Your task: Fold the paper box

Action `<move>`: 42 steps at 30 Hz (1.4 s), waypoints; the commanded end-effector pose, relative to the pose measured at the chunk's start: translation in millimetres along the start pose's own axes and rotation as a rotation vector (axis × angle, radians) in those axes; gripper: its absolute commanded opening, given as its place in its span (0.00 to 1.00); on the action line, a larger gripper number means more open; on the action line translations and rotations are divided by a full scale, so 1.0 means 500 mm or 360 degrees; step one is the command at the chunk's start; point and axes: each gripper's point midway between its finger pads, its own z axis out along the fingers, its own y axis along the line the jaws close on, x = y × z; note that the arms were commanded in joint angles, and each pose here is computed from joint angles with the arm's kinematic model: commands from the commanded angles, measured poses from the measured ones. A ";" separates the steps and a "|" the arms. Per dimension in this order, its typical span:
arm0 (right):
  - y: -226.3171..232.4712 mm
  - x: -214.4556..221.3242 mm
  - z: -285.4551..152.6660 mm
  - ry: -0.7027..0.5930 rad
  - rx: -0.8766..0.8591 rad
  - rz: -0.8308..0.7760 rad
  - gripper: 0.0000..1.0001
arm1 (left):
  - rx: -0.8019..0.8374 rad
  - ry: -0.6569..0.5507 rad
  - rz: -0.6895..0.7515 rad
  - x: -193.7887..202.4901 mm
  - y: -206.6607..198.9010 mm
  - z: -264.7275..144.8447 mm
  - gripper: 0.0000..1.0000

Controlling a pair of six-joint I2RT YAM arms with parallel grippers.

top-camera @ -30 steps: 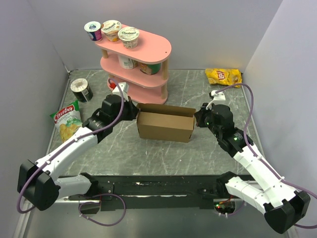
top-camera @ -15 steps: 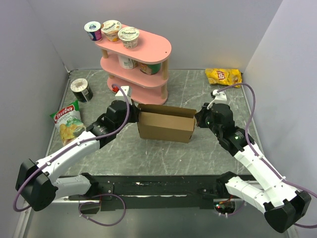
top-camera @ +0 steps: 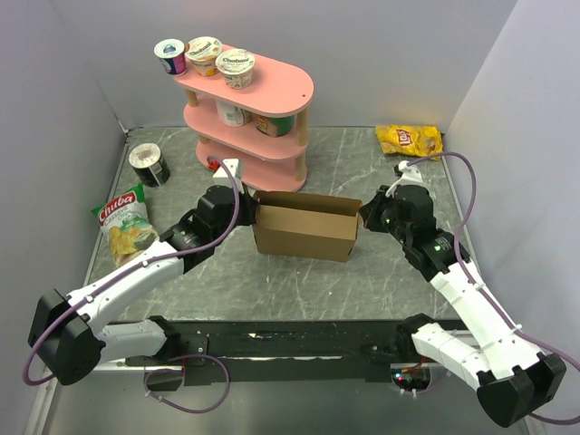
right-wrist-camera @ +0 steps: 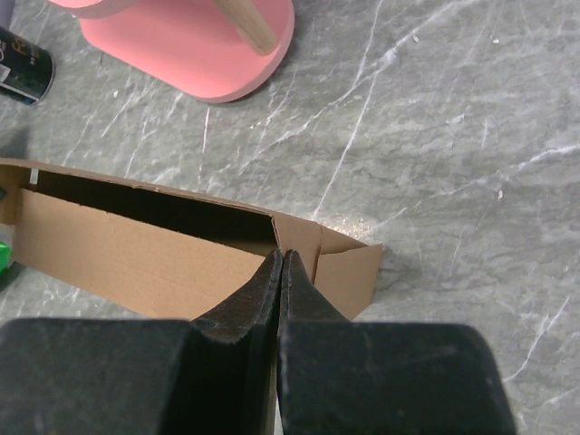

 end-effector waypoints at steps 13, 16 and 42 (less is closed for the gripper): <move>-0.003 0.014 -0.016 0.0049 -0.0033 0.0118 0.00 | -0.0102 0.0499 0.0192 0.178 0.056 -0.017 0.01; -0.021 0.047 -0.006 0.0095 -0.0011 0.0081 0.00 | -0.0115 0.0498 0.0189 0.178 0.059 -0.015 0.01; -0.139 0.240 -0.010 0.0272 0.0391 -0.0126 0.00 | -0.0172 0.0549 0.0202 0.234 0.086 0.011 0.01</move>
